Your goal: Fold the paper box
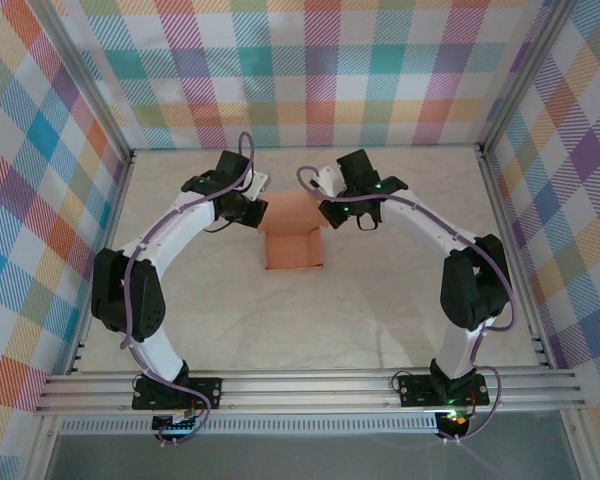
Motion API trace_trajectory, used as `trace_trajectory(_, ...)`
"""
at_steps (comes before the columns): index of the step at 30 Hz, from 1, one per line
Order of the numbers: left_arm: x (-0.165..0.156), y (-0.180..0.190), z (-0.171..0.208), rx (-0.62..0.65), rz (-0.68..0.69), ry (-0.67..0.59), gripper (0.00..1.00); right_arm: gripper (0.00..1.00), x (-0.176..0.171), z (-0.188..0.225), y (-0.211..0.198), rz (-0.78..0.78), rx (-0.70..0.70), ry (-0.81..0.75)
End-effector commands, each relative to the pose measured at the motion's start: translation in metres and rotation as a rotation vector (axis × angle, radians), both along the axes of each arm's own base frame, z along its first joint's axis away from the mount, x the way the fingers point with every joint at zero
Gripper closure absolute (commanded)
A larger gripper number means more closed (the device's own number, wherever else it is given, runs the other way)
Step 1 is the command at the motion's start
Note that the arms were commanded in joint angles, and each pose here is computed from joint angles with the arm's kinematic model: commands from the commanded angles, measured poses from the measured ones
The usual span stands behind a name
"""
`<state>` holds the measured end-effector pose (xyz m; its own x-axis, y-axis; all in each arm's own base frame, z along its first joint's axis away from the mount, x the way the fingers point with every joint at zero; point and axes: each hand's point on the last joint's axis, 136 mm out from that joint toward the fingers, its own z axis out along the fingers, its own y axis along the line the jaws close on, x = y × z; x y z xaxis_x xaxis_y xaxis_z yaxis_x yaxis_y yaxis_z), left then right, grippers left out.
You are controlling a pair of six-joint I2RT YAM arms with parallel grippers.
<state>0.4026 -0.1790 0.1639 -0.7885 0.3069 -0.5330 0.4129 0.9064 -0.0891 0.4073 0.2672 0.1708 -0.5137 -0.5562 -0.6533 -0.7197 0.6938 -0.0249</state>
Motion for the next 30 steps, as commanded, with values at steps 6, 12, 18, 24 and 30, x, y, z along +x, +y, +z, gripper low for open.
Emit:
trace_trajectory(6, 0.019, -0.007, 0.027, -0.168, 0.326, -0.103, 1.0, 1.0, 0.007, 0.005, -0.02, -0.608, 0.185, 0.012)
trace_trajectory(12, 0.019, -0.023, 0.026, -0.205, 0.372, -0.198, 1.0, 1.0, 0.0, 0.005, -0.008, -0.721, 0.296, -0.069)
trace_trajectory(18, 0.015, -0.028, 0.027, -0.251, 0.403, -0.298, 1.0, 1.0, -0.009, -0.005, -0.009, -0.788, 0.363, -0.139)
trace_trajectory(24, 0.003, -0.031, 0.016, -0.256, 0.414, -0.303, 1.0, 1.0, -0.022, -0.016, -0.013, -0.861, 0.38, -0.133)
trace_trajectory(30, -0.007, -0.034, 0.009, -0.264, 0.42, -0.3, 1.0, 1.0, -0.032, -0.019, -0.019, -0.954, 0.386, -0.087)
